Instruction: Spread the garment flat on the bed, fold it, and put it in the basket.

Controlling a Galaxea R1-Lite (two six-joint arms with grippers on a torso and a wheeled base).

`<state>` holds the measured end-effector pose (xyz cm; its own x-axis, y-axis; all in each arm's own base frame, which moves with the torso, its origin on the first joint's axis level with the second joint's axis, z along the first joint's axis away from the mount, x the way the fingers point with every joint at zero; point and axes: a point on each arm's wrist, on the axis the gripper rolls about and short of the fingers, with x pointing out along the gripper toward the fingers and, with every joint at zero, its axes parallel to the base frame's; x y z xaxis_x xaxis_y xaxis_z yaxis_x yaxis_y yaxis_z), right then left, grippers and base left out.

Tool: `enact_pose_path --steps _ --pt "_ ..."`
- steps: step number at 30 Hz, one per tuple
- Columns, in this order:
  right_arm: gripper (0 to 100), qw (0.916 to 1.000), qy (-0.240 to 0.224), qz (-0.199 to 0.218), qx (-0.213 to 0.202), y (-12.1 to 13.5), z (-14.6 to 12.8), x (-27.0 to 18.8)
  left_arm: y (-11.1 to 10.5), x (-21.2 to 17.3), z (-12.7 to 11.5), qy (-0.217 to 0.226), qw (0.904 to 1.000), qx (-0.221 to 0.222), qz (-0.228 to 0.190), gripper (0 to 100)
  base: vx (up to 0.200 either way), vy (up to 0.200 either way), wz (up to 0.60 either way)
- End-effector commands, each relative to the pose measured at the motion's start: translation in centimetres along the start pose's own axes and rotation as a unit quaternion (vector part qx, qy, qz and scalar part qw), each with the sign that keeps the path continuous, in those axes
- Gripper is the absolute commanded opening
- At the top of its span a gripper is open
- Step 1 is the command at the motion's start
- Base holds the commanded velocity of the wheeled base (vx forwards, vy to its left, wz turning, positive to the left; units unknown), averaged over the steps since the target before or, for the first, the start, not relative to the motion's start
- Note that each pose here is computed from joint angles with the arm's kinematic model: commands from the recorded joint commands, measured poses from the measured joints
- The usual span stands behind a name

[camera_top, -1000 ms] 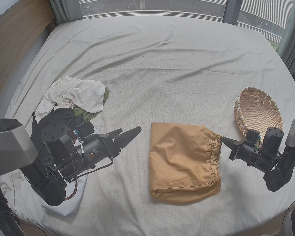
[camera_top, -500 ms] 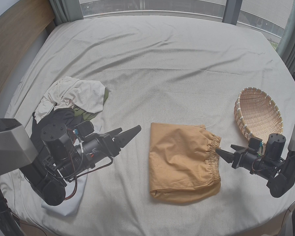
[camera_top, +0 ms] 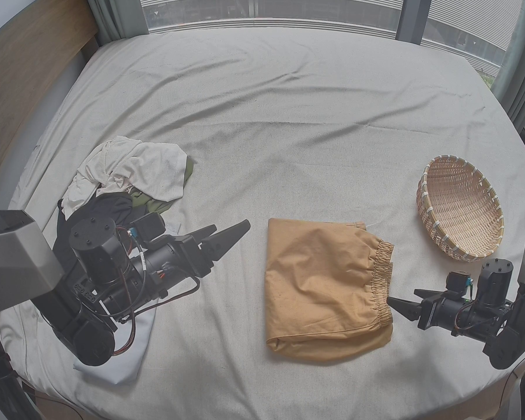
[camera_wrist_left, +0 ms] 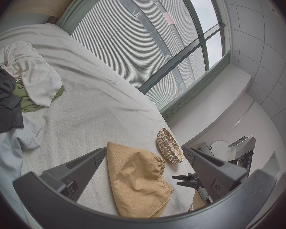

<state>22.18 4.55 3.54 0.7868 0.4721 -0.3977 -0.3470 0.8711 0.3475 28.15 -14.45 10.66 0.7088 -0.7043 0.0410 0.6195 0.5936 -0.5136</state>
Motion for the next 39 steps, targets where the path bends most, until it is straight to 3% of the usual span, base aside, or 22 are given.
enact_pose_path --steps 1,15,39 --pt "100 0.9993 0.031 -0.007 0.019 -0.3 -1.2 0.3 0.0 -0.1 0.1 -0.001 1.0000 0.000 0.001 100 0.000 0.000 0.00" --pt "100 0.9955 0.064 0.016 0.067 0.5 -2.5 2.3 -0.3 -0.2 0.4 -0.006 1.0000 0.003 -0.003 100 0.000 0.000 0.00" --pt "100 0.9920 0.074 0.063 0.080 2.3 -3.4 7.2 -0.2 -0.5 1.2 -0.017 0.9998 0.005 -0.004 100 0.000 0.000 0.00"
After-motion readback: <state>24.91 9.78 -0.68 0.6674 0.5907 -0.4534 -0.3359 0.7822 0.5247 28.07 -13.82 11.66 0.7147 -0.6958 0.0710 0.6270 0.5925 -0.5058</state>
